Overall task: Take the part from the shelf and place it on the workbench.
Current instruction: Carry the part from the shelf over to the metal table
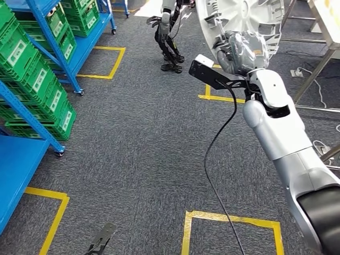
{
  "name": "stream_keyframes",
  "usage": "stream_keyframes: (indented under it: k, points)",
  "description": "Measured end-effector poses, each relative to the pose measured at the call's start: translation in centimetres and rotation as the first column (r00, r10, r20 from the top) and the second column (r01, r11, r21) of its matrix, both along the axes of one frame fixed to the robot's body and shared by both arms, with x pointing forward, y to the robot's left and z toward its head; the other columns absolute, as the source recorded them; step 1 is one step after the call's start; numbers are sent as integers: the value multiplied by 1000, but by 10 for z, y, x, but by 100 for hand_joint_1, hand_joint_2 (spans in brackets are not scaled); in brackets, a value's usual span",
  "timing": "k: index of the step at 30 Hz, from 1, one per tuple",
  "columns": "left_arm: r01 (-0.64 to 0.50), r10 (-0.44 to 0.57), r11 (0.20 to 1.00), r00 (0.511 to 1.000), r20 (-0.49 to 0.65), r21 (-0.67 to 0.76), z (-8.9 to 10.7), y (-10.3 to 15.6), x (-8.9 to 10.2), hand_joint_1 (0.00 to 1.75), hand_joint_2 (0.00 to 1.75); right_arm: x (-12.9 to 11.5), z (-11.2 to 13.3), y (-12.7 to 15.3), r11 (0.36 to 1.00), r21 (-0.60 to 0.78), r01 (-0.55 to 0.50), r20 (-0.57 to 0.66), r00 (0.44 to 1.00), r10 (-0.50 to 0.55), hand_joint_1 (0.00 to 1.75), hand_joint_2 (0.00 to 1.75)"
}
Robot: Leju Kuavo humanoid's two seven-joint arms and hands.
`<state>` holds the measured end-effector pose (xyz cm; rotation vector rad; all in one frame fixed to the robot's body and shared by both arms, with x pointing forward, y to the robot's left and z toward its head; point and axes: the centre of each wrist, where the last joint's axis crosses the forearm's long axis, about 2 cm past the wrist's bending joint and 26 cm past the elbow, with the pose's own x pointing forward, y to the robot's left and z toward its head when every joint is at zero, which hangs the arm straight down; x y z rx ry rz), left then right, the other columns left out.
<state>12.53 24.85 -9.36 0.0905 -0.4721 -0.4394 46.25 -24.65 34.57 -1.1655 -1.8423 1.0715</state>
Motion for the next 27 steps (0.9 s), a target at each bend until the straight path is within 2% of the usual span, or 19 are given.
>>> stream_keyframes:
  k: [16, 27]
  points:
    - [1, -1, 1000, 1000, 2, 1, 0, 0, 1, 0, 175, 1, 2, -6, 1000, 3, 12, 4, 1000, -12, 175, 175]
    - [-2, 2, 1000, 1000, 5, -1, 1, 0, 2, 0, 175, 2, 16, -9, 1000, 12, 17, 35, 999, -18, 175, 175]
